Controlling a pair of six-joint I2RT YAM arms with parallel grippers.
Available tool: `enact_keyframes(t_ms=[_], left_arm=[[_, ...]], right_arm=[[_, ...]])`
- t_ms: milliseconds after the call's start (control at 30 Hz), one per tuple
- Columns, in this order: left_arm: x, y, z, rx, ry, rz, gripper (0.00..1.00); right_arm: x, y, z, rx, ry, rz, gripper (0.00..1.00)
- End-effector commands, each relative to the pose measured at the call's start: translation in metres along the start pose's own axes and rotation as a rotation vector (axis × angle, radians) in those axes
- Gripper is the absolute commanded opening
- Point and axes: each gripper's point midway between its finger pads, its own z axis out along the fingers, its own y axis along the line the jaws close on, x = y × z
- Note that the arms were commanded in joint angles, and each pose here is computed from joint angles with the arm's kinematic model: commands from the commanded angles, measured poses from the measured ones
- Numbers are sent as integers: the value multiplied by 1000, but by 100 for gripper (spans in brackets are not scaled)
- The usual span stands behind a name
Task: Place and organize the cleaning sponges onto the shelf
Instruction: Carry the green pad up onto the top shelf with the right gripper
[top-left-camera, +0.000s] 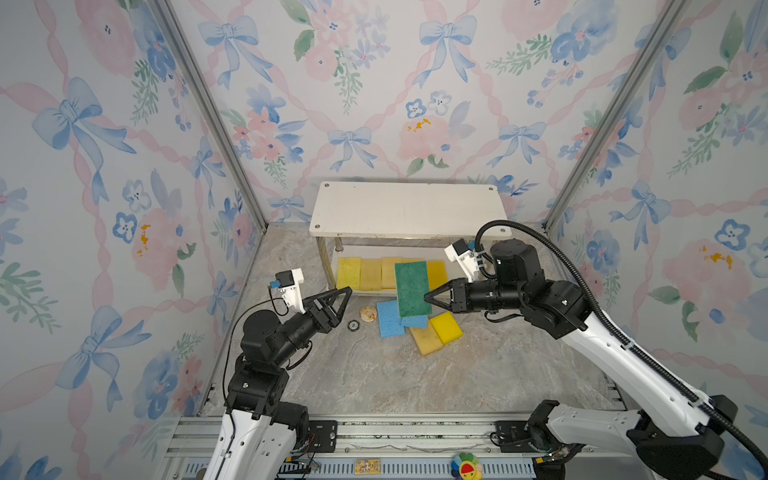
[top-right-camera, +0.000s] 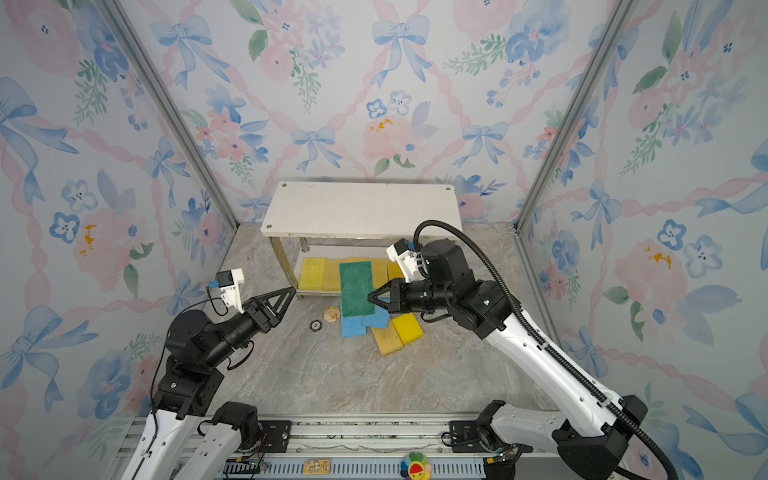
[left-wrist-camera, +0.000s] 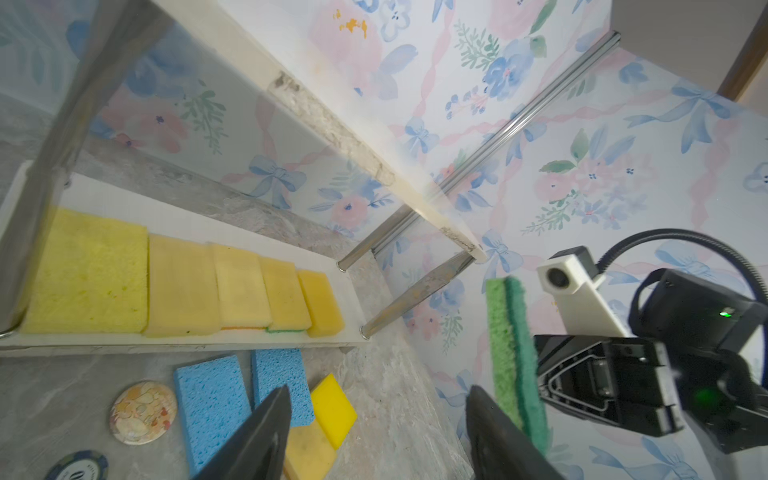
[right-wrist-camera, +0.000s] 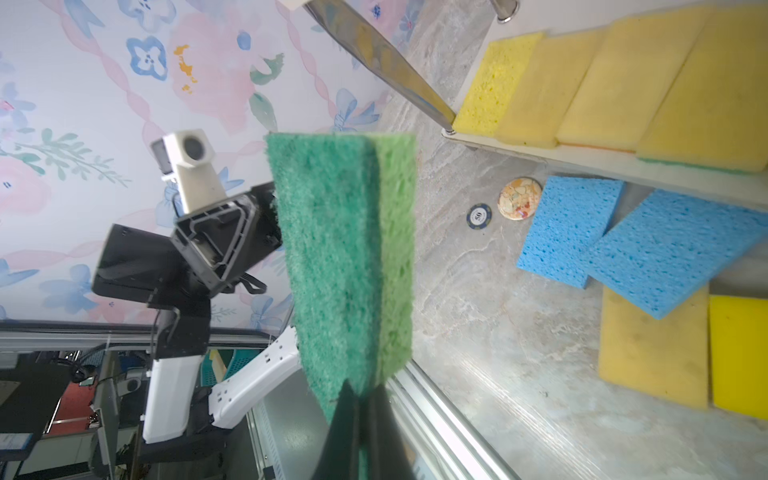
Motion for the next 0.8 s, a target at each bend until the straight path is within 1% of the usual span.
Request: enact_keyframes(t_ms=[0, 100, 167, 267, 333, 567, 633, 767], left_arm=[[26, 47, 2, -170, 70, 39, 70], [21, 55, -1, -237, 87, 163, 71], [15, 52, -2, -250, 88, 236, 71], [10, 51, -1, -254, 90, 303, 73], [13, 56, 1, -268, 97, 306, 75], [23, 58, 8, -222, 130, 307, 77], [25, 58, 9, -212, 133, 308, 77], [27, 59, 10, -209, 136, 306, 78]], right_arm=[[-40, 20, 7, -37, -42, 59, 1], [-77, 29, 25, -60, -82, 97, 0], [-96, 36, 39, -81, -91, 104, 0], [-121, 41, 67, -102, -99, 117, 0], [-133, 45, 83, -117, -99, 124, 0], [-162, 54, 139, -168, -97, 143, 0], [-169, 57, 150, -204, -105, 163, 0], [-174, 50, 166, -223, -111, 193, 0]])
